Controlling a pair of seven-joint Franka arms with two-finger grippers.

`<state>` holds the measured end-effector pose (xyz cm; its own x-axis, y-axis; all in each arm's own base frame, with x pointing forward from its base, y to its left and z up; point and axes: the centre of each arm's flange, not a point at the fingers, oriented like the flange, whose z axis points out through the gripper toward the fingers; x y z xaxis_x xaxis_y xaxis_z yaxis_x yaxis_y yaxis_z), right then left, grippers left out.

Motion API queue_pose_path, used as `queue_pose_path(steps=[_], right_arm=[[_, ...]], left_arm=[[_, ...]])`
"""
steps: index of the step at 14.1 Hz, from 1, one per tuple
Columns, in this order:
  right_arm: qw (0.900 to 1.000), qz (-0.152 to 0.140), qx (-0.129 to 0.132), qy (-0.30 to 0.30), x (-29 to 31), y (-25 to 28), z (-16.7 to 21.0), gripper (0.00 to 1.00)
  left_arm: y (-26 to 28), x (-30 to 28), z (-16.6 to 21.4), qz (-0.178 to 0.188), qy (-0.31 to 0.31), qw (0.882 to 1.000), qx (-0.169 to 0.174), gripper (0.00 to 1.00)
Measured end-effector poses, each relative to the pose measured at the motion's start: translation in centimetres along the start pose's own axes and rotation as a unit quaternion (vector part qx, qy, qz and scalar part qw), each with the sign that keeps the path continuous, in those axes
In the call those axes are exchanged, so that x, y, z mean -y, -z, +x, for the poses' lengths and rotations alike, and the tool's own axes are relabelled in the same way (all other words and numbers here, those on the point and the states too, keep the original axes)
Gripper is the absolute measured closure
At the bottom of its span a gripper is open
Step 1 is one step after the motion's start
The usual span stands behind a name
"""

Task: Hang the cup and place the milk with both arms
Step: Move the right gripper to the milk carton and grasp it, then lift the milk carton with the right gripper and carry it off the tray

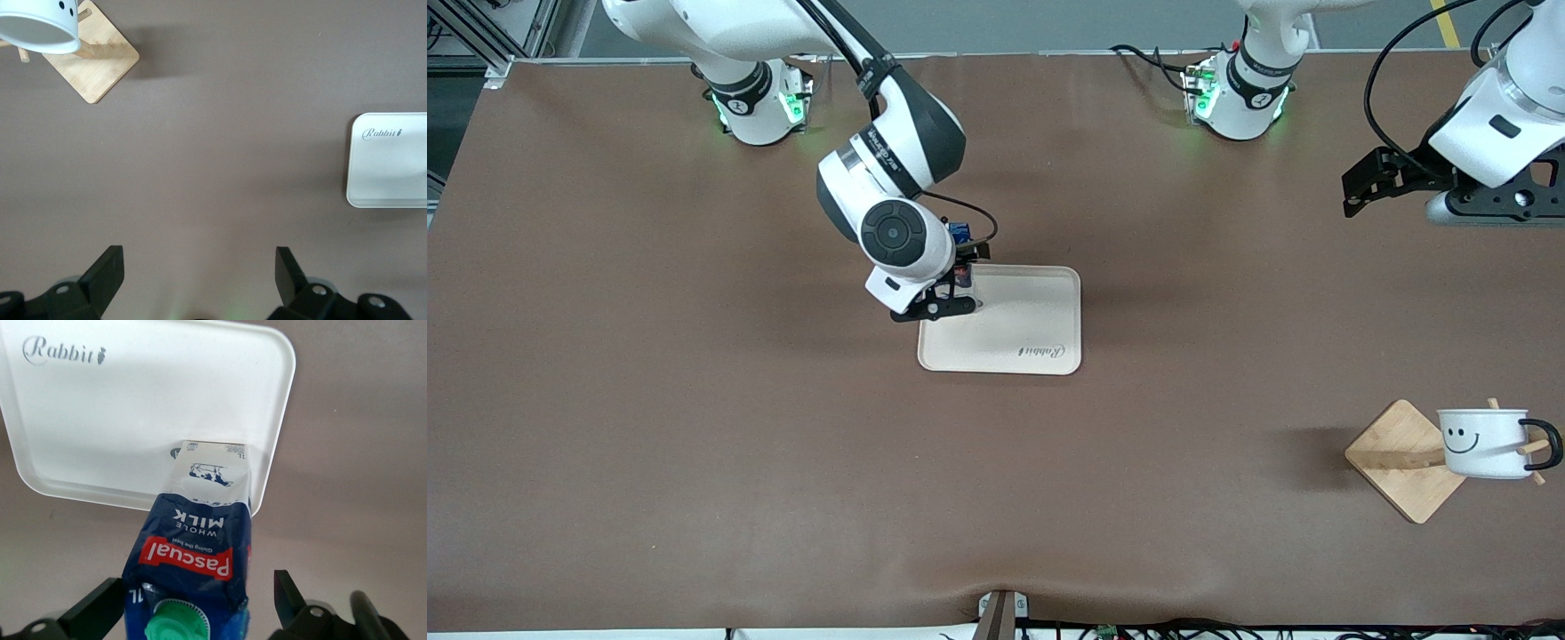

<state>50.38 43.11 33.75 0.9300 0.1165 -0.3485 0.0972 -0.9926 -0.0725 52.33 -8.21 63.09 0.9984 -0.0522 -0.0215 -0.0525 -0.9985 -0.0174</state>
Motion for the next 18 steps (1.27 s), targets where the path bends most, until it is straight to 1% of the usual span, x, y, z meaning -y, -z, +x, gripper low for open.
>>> queue_pose_path(steps=[3, 4, 11, 12, 14, 16, 18], right_arm=[[1.0, -0.006, 0.006, -0.004, 0.1, -1.9, -0.2, 0.01], [1.0, -0.007, 0.006, -0.009, 0.0, -2.1, -0.1, 0.0], [1.0, -0.003, -0.001, -0.017, -0.2, -1.6, 0.2, 0.0], [1.0, -0.001, 0.002, -0.018, -0.2, -1.7, 0.1, 0.0], [0.999, 0.009, 0.02, -0.025, -0.2, -1.8, -0.1, 0.0], [0.999, 0.008, 0.038, -0.029, -0.4, -2.1, -0.4, 0.0], [0.998, 0.003, 0.047, -0.029, -0.5, -2.5, -0.6, 0.0]], left_arm=[[-0.2, 0.0, 0.0, 0.0, 0.0, 1.0, 0.002, 0.0], [-0.2, 0.0, 0.0, 0.0, 0.0, 1.0, 0.002, 0.0], [-0.6, -0.2, 0.0, 0.001, -0.002, 1.0, 0.006, 0.0], [-0.7, -0.2, 0.0, 0.001, -0.002, 1.0, 0.008, 0.0], [-1.0, -0.3, -0.1, 0.001, -0.003, 1.0, 0.011, 0.0], [-1.1, -0.3, -0.1, 0.001, -0.003, 1.0, 0.011, 0.0], [-1.1, -0.3, -0.1, 0.001, -0.003, 1.0, 0.011, 0.0]])
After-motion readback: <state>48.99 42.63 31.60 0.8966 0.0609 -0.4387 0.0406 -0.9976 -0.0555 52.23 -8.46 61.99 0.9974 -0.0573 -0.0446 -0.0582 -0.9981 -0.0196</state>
